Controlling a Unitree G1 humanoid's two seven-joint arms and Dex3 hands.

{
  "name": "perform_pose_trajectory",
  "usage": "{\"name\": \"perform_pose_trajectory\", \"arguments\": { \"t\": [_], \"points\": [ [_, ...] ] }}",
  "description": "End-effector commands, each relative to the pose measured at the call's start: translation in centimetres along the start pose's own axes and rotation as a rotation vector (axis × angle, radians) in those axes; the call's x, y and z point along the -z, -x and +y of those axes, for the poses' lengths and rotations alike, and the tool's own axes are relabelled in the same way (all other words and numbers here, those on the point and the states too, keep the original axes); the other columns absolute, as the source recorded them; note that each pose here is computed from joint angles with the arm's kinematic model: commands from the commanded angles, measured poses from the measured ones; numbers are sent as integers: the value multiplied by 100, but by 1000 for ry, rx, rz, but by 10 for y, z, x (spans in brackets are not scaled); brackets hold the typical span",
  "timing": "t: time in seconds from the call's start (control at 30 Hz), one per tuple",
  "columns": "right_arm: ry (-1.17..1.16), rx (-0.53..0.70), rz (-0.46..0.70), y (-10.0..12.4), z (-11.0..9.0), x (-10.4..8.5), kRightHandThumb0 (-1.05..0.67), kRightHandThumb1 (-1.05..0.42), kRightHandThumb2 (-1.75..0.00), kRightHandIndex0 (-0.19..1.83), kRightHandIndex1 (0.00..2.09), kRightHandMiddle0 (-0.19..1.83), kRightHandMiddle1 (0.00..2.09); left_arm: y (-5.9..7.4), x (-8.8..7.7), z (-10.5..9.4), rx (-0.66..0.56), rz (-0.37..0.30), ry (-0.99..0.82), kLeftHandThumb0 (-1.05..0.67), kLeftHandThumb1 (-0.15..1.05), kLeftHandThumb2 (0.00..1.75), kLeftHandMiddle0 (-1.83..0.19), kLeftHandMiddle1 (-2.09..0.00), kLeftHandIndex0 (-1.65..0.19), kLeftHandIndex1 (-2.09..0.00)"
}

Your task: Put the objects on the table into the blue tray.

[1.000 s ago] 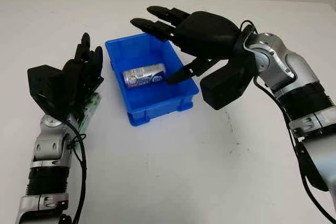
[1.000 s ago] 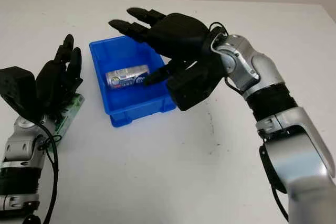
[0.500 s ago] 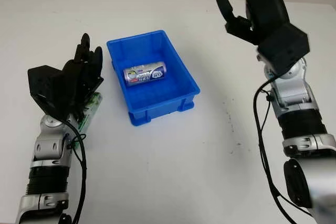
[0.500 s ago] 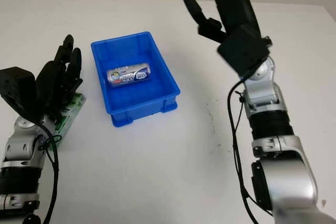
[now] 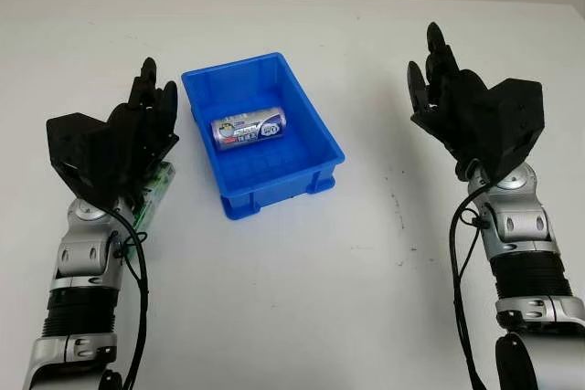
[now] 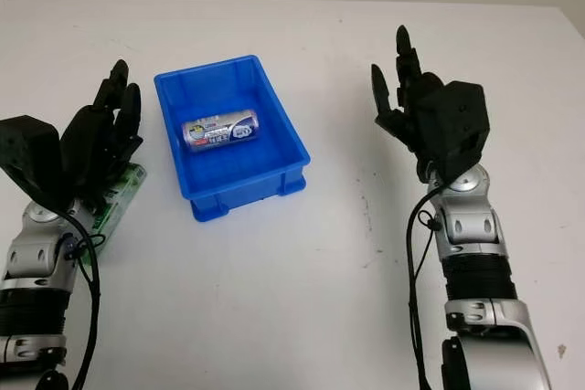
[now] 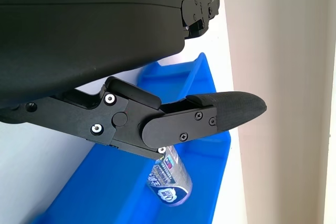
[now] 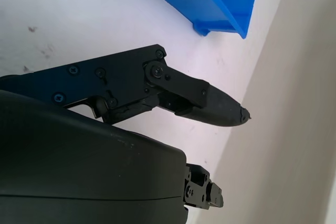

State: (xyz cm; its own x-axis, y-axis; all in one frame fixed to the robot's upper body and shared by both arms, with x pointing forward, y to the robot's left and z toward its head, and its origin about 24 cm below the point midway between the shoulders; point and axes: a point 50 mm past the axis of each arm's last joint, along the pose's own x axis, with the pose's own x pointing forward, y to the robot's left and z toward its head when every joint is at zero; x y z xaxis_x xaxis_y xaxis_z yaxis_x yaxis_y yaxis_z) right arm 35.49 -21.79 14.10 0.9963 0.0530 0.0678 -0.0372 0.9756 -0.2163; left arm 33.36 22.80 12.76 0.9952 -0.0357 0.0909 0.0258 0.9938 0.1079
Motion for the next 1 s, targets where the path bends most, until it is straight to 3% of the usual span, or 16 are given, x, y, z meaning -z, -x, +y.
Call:
{"name": "perform_pose_trajectory", "arguments": {
  "t": [0.0, 0.3, 0.43, 0.7, 0.97],
  "points": [
    [-26, 16, -1, 3, 1, -1, -63, -105, -82, -19, 0, -19, 0, -2, -5, 2, 0, -12, -7, -82, 105, 61, 19, -5, 18, -5],
    [-50, 18, -1, 3, 8, -7, -65, -105, -80, -19, 0, -19, 0, 1, -14, 3, 9, -36, -37, -82, 105, 61, 19, -5, 19, -5],
    [-46, 8, -4, 3, 10, -8, -66, -105, -79, -19, 0, -19, 0, 10, -42, 15, 20, -131, -113, -81, 105, 60, 19, -2, 19, -3],
    [-60, -32, -7, 1, 13, -9, -68, -105, -81, -19, 0, -19, 0, 24, -83, 42, 85, -274, -171, -79, 105, 52, 16, -6, 14, -6],
    [-58, -46, -6, -1, 13, -9, -68, -105, -80, -19, 0, -19, 0, 34, -92, 62, 118, -257, -250, -76, 105, 46, 13, -6, 12, -6]
  ]
}}
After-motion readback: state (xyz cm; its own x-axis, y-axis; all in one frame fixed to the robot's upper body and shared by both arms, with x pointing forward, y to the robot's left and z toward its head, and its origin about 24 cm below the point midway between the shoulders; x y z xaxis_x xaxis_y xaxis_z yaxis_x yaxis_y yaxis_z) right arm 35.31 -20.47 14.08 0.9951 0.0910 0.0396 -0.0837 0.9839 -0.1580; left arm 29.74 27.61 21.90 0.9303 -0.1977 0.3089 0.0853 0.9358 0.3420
